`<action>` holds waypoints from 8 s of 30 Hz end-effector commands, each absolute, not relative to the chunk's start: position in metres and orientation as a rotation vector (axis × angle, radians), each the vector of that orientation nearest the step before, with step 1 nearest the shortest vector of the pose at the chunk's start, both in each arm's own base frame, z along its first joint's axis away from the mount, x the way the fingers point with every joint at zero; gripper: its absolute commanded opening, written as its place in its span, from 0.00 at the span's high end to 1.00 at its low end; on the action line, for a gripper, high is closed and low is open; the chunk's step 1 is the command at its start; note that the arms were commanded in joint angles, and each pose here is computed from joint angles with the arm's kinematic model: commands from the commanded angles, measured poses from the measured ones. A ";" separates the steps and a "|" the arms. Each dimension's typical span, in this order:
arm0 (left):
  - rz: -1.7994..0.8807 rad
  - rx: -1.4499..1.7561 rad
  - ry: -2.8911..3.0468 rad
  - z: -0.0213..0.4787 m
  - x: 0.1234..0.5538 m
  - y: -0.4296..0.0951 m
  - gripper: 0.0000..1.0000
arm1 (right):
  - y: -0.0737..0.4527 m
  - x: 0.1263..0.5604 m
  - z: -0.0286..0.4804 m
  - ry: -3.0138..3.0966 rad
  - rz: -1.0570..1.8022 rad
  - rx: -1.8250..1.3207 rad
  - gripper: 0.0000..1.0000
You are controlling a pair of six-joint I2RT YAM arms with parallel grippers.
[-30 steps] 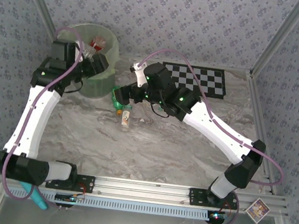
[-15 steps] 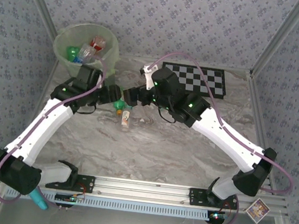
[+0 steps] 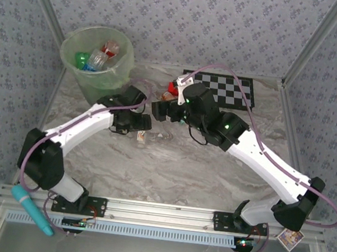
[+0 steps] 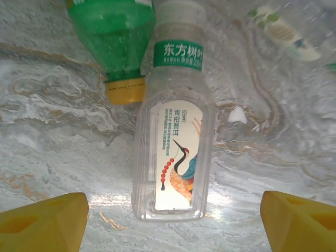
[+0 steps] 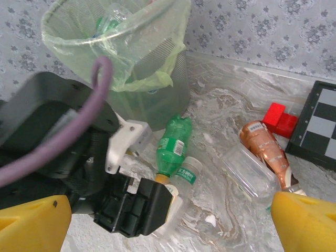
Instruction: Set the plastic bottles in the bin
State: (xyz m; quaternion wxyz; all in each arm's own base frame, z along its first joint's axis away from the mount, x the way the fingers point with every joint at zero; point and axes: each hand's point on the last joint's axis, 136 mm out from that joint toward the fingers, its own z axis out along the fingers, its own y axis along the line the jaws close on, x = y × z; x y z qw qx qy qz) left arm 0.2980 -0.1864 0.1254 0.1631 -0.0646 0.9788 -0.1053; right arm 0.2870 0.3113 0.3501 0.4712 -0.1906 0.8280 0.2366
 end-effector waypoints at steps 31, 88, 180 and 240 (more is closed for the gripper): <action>-0.072 -0.066 2.982 0.050 0.302 -0.211 0.31 | 0.289 0.291 0.359 1.999 0.580 -0.364 0.00; -0.576 -0.789 2.057 0.392 0.389 -0.043 0.41 | 0.302 0.282 0.383 1.884 0.619 -0.411 0.00; -0.791 -1.300 1.798 0.340 0.582 0.034 0.00 | 0.290 0.300 0.363 1.927 0.563 -0.388 0.00; -0.672 -0.674 1.949 0.433 0.438 -0.034 0.00 | 0.306 0.319 0.313 2.071 0.567 -0.320 0.01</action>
